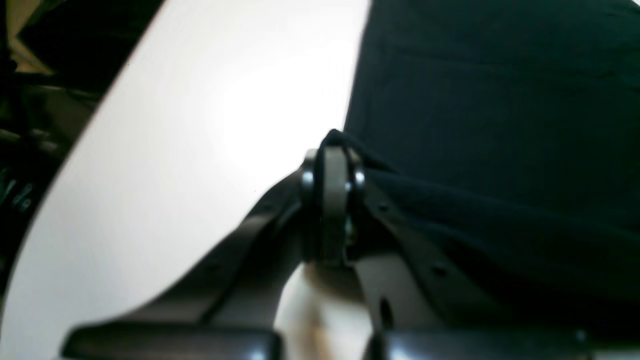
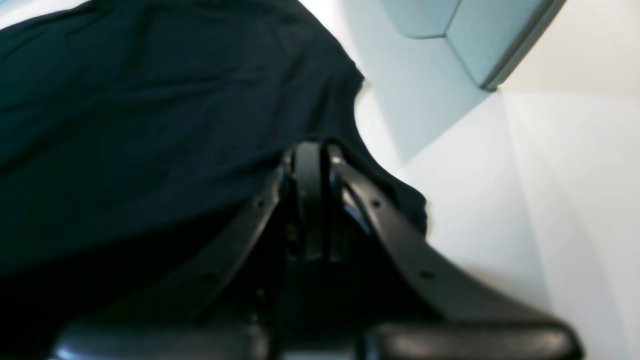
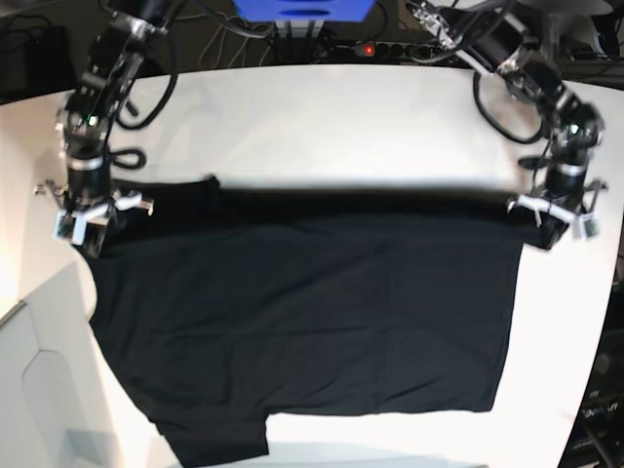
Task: Fold the T-shirt properly
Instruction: 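Lift the shoulder corners and pull them toward the hem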
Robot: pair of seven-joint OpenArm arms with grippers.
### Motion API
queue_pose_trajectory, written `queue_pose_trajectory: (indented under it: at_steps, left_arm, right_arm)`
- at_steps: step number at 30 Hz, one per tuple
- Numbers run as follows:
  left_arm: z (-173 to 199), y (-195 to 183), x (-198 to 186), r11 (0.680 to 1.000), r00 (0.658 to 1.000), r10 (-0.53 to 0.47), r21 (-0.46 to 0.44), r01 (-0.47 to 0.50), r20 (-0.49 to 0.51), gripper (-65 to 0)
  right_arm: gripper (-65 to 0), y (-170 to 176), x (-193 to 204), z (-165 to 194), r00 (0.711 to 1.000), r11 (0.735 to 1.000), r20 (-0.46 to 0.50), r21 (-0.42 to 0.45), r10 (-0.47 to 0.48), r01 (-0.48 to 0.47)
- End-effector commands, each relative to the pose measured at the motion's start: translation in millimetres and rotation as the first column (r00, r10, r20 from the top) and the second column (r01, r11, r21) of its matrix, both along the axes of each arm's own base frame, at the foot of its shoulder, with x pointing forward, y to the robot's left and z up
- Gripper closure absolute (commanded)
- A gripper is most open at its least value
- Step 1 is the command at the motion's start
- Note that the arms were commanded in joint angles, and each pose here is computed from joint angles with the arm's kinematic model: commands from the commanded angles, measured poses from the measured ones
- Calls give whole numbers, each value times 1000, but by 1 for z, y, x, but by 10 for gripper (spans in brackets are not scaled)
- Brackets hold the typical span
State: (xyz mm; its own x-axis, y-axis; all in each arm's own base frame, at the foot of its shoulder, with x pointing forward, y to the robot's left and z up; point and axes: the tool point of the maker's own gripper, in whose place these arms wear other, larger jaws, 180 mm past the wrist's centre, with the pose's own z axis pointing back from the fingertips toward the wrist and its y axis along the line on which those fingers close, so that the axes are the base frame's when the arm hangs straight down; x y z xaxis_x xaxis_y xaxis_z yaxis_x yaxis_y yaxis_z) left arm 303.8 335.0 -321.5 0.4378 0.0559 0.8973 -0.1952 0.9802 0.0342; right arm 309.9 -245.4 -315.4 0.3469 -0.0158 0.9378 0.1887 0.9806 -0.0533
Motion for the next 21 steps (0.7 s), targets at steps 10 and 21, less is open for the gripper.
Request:
queue_pose_trajectory:
  at_steps: [10, 21]
  left_arm:
    - [12, 6, 26, 1000, 998, 2, -22, -1, 66, -2]
    - [14, 4, 52, 998, 996, -30, -47, 34, 78, -1]
  right_arm:
    - [0, -3, 42, -2, 999, 999, 31, 34, 21, -22]
    - [0, 14, 84, -4, 995, 994, 28, 47, 98, -99]
